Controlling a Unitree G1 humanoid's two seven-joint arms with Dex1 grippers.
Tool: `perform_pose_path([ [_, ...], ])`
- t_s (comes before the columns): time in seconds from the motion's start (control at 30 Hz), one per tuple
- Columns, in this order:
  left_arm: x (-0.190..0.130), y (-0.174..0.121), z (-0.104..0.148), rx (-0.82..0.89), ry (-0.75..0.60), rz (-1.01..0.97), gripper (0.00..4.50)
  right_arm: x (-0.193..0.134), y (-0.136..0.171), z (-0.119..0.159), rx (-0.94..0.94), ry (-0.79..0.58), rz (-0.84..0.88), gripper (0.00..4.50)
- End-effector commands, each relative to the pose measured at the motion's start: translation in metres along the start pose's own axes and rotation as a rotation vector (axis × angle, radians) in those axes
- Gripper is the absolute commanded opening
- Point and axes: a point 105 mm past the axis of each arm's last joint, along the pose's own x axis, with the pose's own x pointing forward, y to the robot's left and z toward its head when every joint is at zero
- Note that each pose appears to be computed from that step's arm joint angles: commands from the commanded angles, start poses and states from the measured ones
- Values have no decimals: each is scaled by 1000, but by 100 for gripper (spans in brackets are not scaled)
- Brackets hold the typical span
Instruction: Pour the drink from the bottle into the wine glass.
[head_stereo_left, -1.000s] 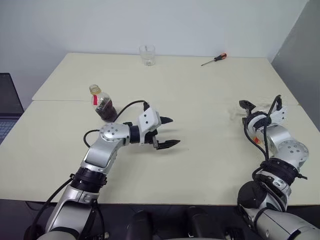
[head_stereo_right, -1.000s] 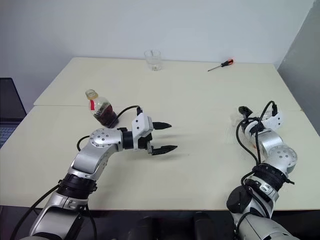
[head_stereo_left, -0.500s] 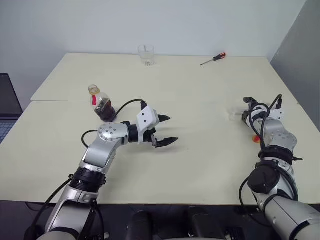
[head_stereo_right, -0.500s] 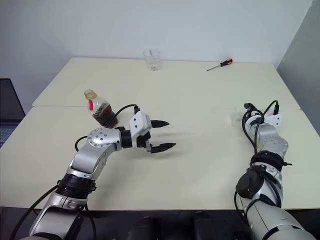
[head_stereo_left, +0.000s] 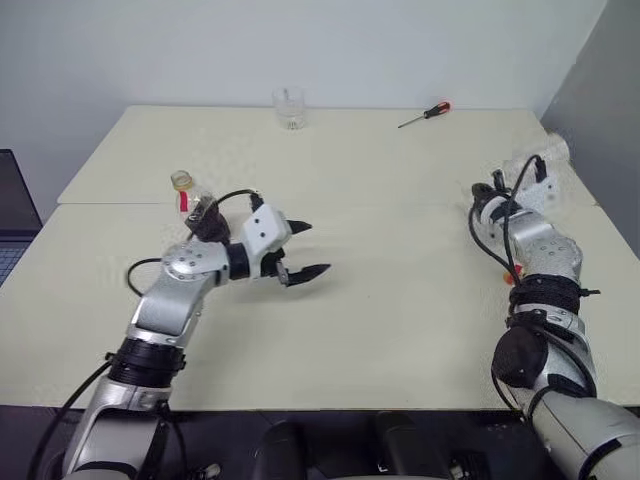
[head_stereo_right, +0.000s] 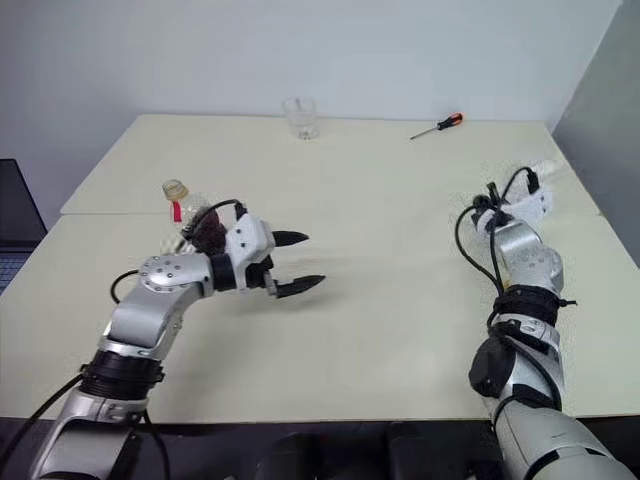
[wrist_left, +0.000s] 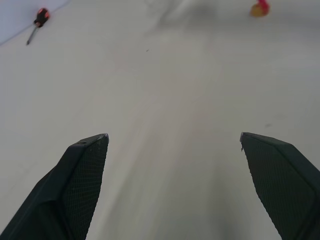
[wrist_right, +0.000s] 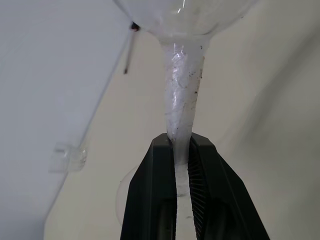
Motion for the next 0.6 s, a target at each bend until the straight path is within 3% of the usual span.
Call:
perform_pose_path([
  [0.03, -21, 16, 4, 36, 1, 75, 450, -3, 60, -11, -241, -23, 197, 9],
  [0.13, -34, 14, -3, 21, 27, 84, 450, -6, 92, -39, -511, -43, 337, 9],
  [0.3, -56, 0, -20, -30, 94, 64, 450, -20, 118, -125, -902, 29, 603, 9],
  [0.47, -67, 5, -13, -60, 60, 123, 450, -22, 118, -165, -964, 49, 676, 9],
  [0.6, -69, 3, -13, -55, 71, 132, 450, -13, 97, -185, -1055, 86, 631, 9],
])
